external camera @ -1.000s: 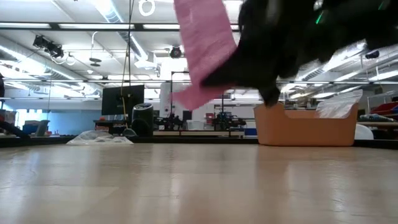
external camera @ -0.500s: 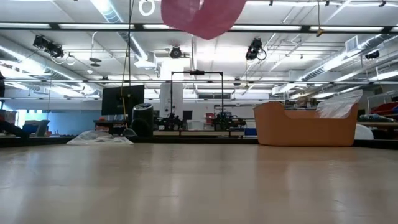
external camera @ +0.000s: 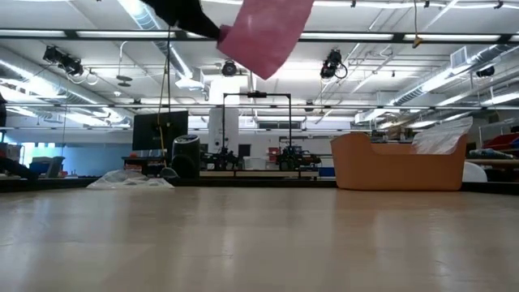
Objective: Roll bandage
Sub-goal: Roll the pink bandage
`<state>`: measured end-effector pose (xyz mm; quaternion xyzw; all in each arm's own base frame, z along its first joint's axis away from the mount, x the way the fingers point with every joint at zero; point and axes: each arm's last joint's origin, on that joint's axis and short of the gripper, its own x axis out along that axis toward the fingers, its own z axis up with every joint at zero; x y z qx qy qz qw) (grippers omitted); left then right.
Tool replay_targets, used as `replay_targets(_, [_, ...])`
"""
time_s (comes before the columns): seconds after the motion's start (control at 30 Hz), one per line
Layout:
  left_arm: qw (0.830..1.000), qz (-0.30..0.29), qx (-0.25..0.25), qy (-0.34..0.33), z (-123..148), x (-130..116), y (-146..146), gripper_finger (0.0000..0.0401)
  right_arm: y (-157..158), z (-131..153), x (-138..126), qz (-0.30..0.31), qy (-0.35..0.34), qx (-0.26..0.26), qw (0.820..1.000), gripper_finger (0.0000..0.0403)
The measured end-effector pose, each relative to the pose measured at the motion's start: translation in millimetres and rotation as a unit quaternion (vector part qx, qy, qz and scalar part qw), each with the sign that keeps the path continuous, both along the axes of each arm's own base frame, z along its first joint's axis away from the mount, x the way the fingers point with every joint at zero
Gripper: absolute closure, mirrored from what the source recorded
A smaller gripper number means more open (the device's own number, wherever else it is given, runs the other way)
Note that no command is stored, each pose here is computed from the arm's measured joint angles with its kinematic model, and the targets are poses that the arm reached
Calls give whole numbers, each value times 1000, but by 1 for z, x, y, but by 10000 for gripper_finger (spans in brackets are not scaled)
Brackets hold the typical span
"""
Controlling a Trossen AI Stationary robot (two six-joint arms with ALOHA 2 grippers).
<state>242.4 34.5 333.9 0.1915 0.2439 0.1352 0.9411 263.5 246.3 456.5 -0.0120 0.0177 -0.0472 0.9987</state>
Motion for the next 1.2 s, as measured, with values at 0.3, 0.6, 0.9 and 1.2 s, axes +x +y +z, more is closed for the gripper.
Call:
replay_targets(0.3, [999,-30,-42,-12,-45,3,-6,387,-30,60,-10,-138,-37,-77,987,403])
replay_targets(0.6, [997,-64,-47,10,-68,7,-24,387,-72,91,2,-218,-51,-136,965,403])
replay_targets(0.9, [992,-112,-45,41,-91,27,-49,387,-123,106,19,-296,-47,-165,940,403])
replay_targets(1.2, [983,-177,-43,6,-91,33,-85,387,-156,122,18,-342,-48,-185,920,403])
